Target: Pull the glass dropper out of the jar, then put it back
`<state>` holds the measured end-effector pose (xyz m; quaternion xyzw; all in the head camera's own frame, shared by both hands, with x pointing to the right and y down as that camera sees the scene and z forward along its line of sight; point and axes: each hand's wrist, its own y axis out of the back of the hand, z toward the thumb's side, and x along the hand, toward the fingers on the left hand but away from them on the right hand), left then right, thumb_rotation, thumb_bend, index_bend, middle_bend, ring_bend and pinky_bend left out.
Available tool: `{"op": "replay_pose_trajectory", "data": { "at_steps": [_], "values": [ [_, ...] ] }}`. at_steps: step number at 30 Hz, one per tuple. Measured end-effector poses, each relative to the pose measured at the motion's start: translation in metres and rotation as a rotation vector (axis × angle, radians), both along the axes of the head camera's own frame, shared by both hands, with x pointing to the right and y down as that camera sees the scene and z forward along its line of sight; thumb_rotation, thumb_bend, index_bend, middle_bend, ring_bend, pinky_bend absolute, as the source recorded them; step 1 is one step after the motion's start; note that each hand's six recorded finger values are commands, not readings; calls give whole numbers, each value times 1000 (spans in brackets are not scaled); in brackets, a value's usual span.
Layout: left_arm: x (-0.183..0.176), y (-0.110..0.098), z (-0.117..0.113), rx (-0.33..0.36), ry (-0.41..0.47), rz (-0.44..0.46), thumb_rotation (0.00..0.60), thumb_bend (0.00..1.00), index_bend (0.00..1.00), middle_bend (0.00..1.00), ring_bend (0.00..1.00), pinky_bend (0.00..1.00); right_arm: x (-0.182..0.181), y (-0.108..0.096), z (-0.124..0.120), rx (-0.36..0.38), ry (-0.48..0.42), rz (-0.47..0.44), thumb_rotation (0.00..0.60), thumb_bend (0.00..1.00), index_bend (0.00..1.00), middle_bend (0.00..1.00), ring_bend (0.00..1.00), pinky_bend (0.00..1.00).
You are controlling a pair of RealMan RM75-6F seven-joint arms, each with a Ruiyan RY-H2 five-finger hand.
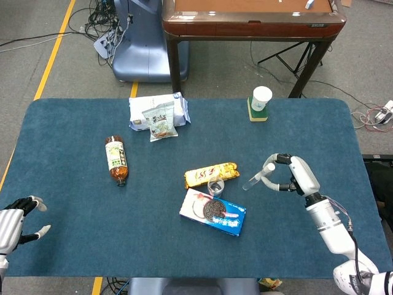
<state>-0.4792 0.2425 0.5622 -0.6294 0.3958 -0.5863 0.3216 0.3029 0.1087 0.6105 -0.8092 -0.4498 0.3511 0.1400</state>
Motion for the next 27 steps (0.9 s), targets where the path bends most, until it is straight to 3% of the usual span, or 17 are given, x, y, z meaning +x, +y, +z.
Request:
{"op": "replay_pose_trajectory", "data": {
  "at_steps": [8,11,15,23,27],
  "values": [
    [0,0,0,1,3,-2,600,170,450,352,304,441,1,5,6,88,356,-171,600,517,715,612,428,306],
    [0,0,-1,1,4,-3,600,170,450,352,304,441,0,6,7,99,395,-190,600,517,715,612,427,309],
    [0,0,-1,0,6,-3,600,169,450,352,304,441,-2,7,6,78,327,-150,600,517,715,612,427,325],
    [0,0,-1,2,6,-1,600,170,450,352,303,441,-4,6,3,-16,-21,24,600,517,716,612,427,325],
    [0,0,-1,1,4,0,600,170,450,352,304,441,-2,6,3,-14,-35,27,600,517,717,613,427,325]
  ]
}}
